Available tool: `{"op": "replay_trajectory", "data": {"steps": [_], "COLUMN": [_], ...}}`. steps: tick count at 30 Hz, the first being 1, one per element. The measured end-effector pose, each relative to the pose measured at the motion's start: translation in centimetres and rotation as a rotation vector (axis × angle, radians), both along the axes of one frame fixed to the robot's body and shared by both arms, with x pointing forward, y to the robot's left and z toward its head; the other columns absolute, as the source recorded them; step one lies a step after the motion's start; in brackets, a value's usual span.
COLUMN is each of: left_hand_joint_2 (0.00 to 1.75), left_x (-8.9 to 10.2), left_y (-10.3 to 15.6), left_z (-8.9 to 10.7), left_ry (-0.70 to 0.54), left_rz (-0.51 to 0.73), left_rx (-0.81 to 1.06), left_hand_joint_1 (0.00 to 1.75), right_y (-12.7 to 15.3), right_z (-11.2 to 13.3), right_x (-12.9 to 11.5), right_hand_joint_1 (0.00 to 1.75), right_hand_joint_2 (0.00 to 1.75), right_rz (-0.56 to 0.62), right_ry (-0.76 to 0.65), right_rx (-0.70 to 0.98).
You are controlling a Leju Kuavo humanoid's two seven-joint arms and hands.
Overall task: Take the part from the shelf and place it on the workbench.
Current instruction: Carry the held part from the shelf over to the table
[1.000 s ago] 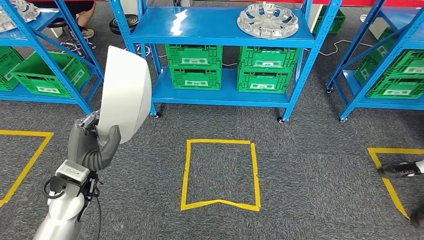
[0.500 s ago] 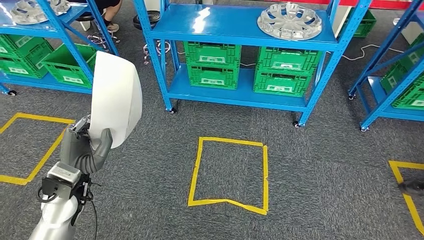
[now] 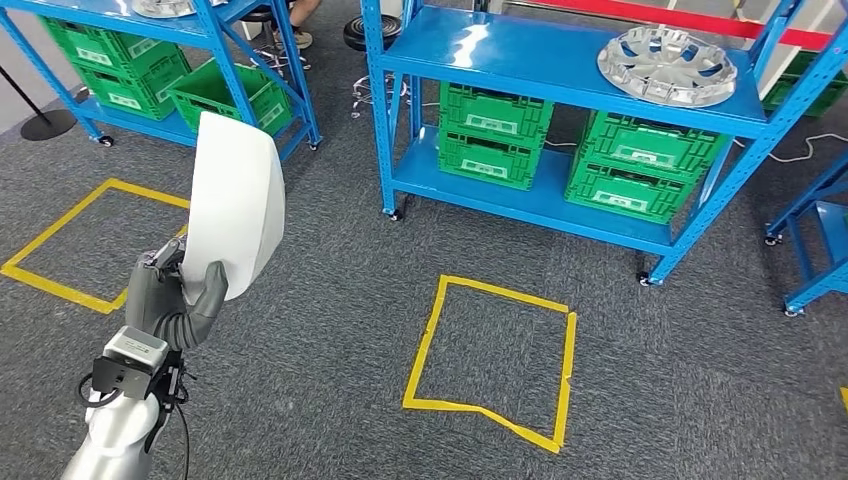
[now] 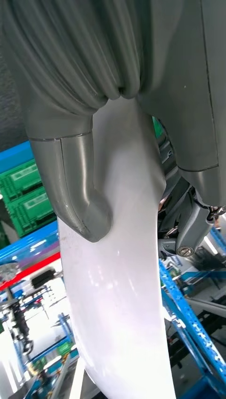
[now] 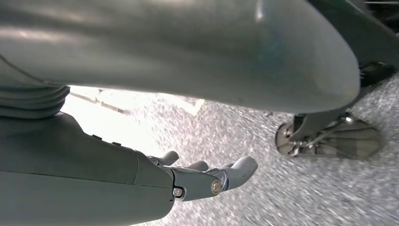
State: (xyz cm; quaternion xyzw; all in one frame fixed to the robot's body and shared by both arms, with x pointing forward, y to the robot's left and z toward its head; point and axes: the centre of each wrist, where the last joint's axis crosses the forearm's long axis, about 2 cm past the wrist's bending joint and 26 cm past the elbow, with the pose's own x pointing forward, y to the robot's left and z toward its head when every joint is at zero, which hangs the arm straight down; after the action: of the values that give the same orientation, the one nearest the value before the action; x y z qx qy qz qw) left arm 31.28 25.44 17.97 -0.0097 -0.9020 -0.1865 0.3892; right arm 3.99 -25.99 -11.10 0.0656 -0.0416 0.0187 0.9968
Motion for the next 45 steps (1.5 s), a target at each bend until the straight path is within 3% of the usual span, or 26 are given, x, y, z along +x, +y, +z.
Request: {"op": "replay_trajectory", "data": {"steps": [28, 45], "left_hand_joint_2": [1.75, 1.75], "left_x": [1.5, 2.1], "left_y": [0.5, -0.5], "left_z": [-0.6, 0.2], "left_ry": [0.003, 0.014], "left_rz": [-0.006, -0.008], "left_rx": [0.028, 0.059], "left_hand_joint_1": [1.75, 1.75], "right_y": [0.1, 0.4], "right_z": [0.0, 0.1], "right_x": [0.2, 0.4], "right_hand_joint_1": [0.0, 0.0], "right_hand_joint_2": [0.0, 0.0], "right_rz": [0.015, 0.005], "right_ry": [-0.001, -0.004], "right_rx": [-0.007, -0.003]}}
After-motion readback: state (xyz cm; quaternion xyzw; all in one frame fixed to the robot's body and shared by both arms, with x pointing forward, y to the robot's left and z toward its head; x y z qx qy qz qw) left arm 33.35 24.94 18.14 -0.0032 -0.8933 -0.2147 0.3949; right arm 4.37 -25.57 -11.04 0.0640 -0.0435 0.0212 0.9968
